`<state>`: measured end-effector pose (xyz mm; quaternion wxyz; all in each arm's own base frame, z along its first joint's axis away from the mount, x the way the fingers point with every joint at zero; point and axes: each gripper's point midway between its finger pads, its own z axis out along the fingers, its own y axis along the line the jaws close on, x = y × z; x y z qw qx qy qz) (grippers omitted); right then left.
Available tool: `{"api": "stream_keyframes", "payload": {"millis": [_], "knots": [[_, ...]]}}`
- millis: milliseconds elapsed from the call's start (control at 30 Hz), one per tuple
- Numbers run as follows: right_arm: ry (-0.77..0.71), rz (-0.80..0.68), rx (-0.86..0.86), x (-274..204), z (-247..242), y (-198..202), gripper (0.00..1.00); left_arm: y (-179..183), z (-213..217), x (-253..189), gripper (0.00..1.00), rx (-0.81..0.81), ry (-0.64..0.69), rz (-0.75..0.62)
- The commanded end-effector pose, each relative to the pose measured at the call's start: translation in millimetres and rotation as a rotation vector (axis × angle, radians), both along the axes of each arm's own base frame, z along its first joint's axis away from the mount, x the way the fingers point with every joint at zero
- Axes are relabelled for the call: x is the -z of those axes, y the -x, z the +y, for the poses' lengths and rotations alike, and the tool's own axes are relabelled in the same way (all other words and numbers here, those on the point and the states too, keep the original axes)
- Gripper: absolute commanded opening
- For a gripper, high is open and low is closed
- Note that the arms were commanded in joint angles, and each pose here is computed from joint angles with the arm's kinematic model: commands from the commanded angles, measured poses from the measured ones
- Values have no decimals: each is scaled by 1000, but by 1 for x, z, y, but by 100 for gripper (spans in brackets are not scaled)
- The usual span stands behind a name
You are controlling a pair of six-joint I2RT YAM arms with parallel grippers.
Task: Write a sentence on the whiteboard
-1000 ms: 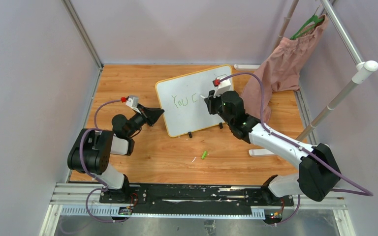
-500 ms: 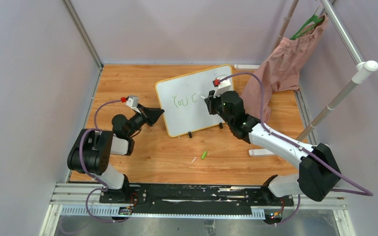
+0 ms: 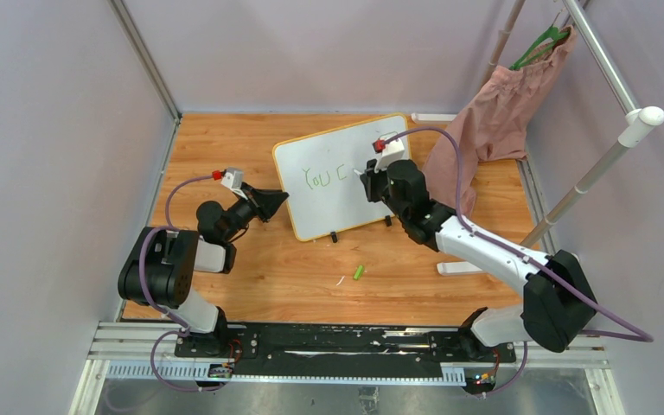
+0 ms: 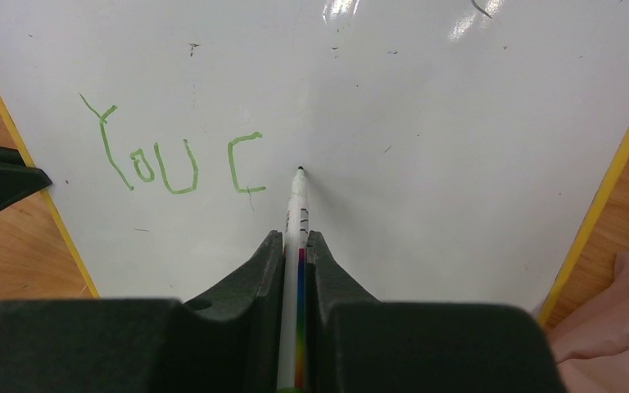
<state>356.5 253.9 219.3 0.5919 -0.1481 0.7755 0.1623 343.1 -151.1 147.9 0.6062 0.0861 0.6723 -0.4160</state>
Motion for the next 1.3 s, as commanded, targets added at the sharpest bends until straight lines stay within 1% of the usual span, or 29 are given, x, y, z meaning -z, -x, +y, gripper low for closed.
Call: {"api": "stream_keyframes", "payload": {"millis": [0,267,367,633,1267], "knots": [[-6,-35,30,-16,-4,-10,0,-2,2,2,0,-18,-38,-23],[-42,-43,5,-19,-7,3,0,-2,2,2,0,-17,-37,-22],[-37,-29,3,-12,-9,7,0,-2,2,2,0,-16,-37,-22],[-18,2,-3,1,-8,7,0,-2,2,1,0,-15,-37,-24],[-2,27,10,10,-10,8,0,-2,1,1,0,-11,-35,-21]]}}
